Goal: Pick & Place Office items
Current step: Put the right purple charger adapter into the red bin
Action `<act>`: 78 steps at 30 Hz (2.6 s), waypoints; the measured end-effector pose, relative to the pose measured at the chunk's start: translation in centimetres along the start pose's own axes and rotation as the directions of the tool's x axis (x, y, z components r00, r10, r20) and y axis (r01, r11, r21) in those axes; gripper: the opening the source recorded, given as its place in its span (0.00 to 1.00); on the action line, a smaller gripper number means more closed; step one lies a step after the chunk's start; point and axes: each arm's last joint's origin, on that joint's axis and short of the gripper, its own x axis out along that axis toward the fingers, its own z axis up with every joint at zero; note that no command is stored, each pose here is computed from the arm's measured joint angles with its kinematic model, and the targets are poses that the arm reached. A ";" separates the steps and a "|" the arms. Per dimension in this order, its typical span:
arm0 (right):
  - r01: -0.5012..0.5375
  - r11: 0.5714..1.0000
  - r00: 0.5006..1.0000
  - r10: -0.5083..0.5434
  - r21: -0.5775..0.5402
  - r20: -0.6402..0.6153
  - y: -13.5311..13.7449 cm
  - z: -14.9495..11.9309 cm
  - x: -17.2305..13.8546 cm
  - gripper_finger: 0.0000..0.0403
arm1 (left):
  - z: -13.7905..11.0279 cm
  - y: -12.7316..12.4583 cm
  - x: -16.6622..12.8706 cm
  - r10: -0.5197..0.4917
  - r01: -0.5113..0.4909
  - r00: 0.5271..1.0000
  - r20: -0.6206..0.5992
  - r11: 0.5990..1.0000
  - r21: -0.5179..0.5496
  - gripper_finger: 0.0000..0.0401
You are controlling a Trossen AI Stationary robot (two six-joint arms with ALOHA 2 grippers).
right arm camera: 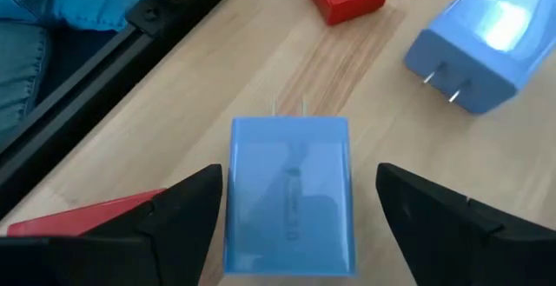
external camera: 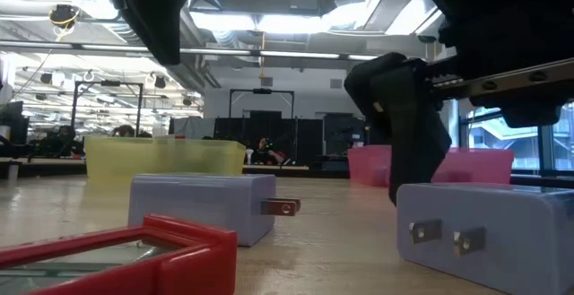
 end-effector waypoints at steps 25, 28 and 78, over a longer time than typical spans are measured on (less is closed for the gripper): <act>0.389 0.917 0.897 -0.399 -0.088 -0.192 -2.4 0.3 -6.7 0.52 | 0.1 0.0 0.0 0.024 -0.025 0.999 0.038 0.999 0.023 0.55; 0.425 0.904 0.881 -0.424 -0.042 -0.209 -3.7 0.6 -9.5 0.52 | 0.1 0.1 0.0 0.035 -0.037 0.998 0.055 0.998 0.040 0.54; 0.764 -0.061 0.445 -0.671 0.642 -0.593 -16.5 -15.5 -21.8 0.53 | 0.6 0.3 -0.1 0.123 -0.134 0.974 0.190 0.990 0.047 0.50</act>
